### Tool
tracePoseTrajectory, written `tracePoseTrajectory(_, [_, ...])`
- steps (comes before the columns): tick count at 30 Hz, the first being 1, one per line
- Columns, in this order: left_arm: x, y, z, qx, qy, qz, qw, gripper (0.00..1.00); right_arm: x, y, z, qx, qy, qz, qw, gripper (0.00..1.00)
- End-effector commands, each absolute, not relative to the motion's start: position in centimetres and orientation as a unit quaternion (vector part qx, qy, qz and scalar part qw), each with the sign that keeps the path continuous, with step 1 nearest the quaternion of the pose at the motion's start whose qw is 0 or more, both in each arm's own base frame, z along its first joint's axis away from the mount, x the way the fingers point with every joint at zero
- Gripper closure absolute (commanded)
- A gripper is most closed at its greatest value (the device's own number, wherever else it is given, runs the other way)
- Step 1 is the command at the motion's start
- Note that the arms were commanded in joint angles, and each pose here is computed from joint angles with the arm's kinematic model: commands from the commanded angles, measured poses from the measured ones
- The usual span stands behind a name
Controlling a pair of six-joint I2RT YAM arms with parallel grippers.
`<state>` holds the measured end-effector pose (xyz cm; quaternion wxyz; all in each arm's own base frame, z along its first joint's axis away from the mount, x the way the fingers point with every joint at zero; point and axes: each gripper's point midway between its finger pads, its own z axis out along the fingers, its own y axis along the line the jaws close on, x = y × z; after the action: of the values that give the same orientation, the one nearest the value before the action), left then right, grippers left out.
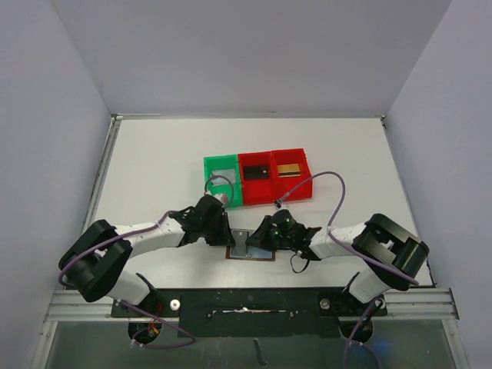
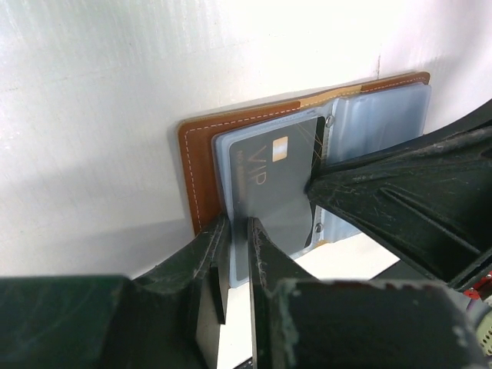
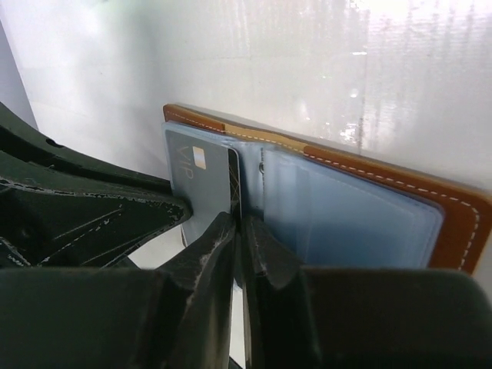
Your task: Take the credit cards out of the card holder
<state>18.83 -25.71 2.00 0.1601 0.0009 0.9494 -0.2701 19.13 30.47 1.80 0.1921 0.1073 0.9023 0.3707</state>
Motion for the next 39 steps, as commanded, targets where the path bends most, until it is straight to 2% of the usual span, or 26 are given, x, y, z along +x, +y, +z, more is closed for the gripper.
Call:
tracePoseTrajectory(1, [17.7, -25.4, 1.0, 0.007, 0.955, -0.258, 0.149, 0.92, 18.9, 30.2, 2.0, 0.111, 0.89, 0.4, 0.188, 0.94])
tracePoseTrajectory(4, [17.8, -25.4, 1.1, 0.007, 0.955, -0.257, 0.15, 0.92, 19.2, 30.5, 3.0, 0.109, 0.876, 0.428, 0.192, 1.0])
tracePoseTrajectory(19, [17.8, -25.0, 1.3, 0.006, 0.956, -0.251, 0.154, 0.9, 19.2, 26.4, 3.8, 0.115, 0.887, 0.396, 0.206, 1.0])
tracePoseTrajectory(24, [19.0, -25.4, 3.9, 0.001, 0.948, -0.261, 0.185, 0.56, 19.4, 26.0, 3.5, 0.112, 0.897, 0.375, 0.206, 1.0])
tracePoseTrajectory(29, [20.8, -26.6, 8.0, -0.006, 0.927, -0.292, 0.234, 0.44, 19.7, 26.1, 3.3, 0.116, 0.897, 0.374, 0.207, 1.0])
tracePoseTrajectory(35, [20.6, -30.0, 10.5, 0.012, 0.89, -0.393, 0.23, 0.45, 19.8, 26.0, 3.3, 0.118, 0.897, 0.372, 0.21, 1.0])
tracePoseTrajectory(39, [19.9, -31.0, 8.7, 0.006, 0.892, -0.406, 0.196, 0.57, 19.7, 25.9, 3.2, 0.121, 0.897, 0.37, 0.209, 0.99])
